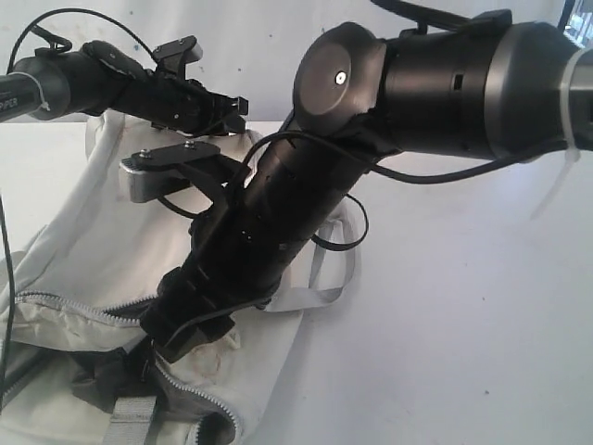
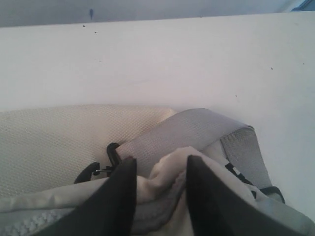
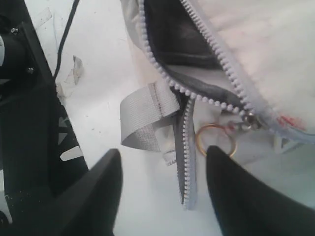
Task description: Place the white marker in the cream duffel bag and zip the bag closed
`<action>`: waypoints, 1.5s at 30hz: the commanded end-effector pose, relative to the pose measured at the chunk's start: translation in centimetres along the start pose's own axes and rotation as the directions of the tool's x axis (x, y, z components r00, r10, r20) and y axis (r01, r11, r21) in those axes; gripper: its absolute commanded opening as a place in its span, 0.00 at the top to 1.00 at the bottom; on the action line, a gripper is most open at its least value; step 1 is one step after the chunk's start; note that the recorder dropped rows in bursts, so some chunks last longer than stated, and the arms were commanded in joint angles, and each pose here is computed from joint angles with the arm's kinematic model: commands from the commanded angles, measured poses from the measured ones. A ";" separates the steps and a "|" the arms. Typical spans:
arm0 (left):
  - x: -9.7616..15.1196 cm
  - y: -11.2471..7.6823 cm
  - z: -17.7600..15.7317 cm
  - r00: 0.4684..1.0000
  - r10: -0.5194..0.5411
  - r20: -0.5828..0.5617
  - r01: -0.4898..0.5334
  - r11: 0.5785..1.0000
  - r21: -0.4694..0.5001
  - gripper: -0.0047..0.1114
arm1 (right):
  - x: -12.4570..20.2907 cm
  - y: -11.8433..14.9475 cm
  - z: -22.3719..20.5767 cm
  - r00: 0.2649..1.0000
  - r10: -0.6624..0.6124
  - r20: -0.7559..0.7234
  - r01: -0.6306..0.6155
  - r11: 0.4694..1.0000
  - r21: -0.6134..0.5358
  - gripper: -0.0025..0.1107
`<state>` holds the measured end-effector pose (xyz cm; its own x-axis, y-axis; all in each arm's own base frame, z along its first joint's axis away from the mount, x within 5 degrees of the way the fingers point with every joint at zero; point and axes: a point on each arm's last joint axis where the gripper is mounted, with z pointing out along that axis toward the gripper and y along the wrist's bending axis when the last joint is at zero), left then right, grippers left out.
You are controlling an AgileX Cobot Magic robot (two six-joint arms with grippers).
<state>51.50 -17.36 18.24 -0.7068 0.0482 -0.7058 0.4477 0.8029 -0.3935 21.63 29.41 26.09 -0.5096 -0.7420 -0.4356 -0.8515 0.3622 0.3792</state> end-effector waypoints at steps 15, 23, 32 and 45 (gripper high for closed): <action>-3.4 -2.8 -6.3 0.966 0.254 -0.053 -0.257 0.966 -0.044 0.39 | 1.5 -3.8 -4.4 0.965 0.262 -0.029 -0.254 0.953 0.166 0.45; -3.9 -4.6 -10.4 0.934 0.307 -0.182 -0.320 0.947 -0.043 0.40 | 2.2 -6.3 -6.0 0.943 0.334 0.013 -0.330 0.925 0.190 0.45; -1.9 -6.1 -15.0 0.914 0.260 -0.313 -0.294 0.953 -0.069 0.45 | 3.1 -8.6 -7.6 0.916 0.398 0.046 -0.399 0.892 0.211 0.45; 6.4 -10.9 -26.5 0.942 0.241 -0.234 -0.274 0.954 -0.120 0.48 | 2.2 -9.8 -8.1 0.887 0.415 0.203 -0.456 0.857 0.241 0.45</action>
<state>30.02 -10.39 33.35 -0.6970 0.3834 -0.6060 0.5542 0.8242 -0.1160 29.45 19.76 27.42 -0.8229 -0.4433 -0.3554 -0.5534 0.7670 0.3248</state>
